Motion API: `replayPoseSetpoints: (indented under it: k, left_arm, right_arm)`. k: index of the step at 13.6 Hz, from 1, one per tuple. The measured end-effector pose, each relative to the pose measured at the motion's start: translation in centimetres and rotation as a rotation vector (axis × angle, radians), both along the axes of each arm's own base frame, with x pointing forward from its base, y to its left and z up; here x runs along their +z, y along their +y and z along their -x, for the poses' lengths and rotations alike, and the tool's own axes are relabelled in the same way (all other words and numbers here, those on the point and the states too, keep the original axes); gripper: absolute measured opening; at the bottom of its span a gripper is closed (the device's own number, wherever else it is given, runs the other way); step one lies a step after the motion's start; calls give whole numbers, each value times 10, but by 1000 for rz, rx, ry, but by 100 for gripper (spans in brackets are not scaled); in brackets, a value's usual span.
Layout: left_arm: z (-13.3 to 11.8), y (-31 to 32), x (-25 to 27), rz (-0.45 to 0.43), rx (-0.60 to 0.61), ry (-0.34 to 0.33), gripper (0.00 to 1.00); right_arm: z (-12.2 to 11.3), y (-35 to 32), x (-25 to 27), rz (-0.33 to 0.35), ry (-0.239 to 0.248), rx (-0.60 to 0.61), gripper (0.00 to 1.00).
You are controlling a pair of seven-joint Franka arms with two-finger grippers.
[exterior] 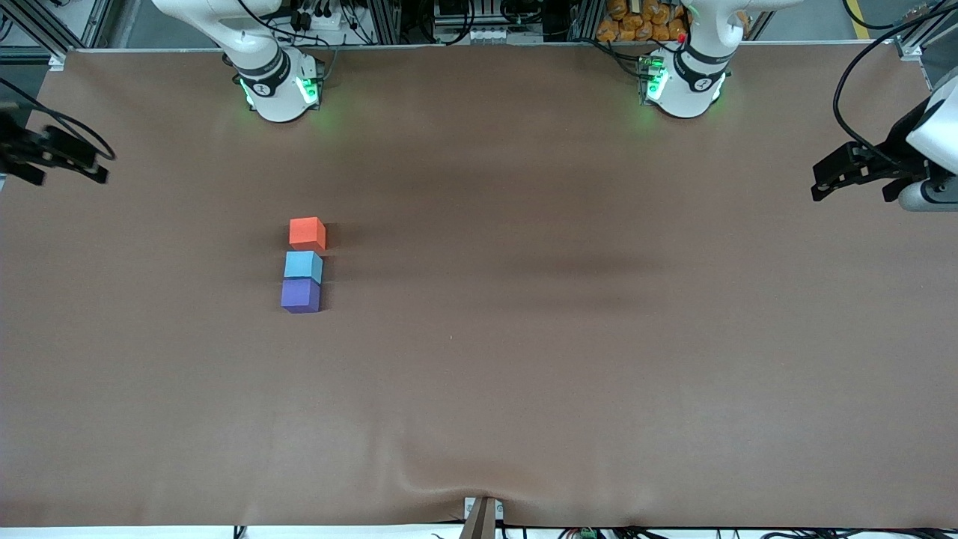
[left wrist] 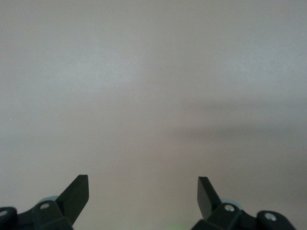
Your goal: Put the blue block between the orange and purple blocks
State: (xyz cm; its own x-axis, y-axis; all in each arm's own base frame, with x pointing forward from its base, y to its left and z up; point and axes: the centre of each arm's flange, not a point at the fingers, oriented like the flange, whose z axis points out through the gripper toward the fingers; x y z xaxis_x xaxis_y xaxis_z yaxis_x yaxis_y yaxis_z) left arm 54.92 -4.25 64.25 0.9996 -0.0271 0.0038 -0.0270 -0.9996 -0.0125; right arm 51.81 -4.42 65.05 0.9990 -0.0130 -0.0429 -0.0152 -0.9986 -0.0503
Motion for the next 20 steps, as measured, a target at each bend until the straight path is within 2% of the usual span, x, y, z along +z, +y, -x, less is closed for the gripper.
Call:
replayPoseSetpoints:
  k: [5, 20]
  left_arm:
    - [1, -1, 14, 2, -3, -29, 100]
    - [2, -3, 15, 2, -5, -30, 100]
  right_arm:
    - [0, 2, 11, 8, -5, 4, 100]
    - [0, -14, 5, 8, 14, -26, 100]
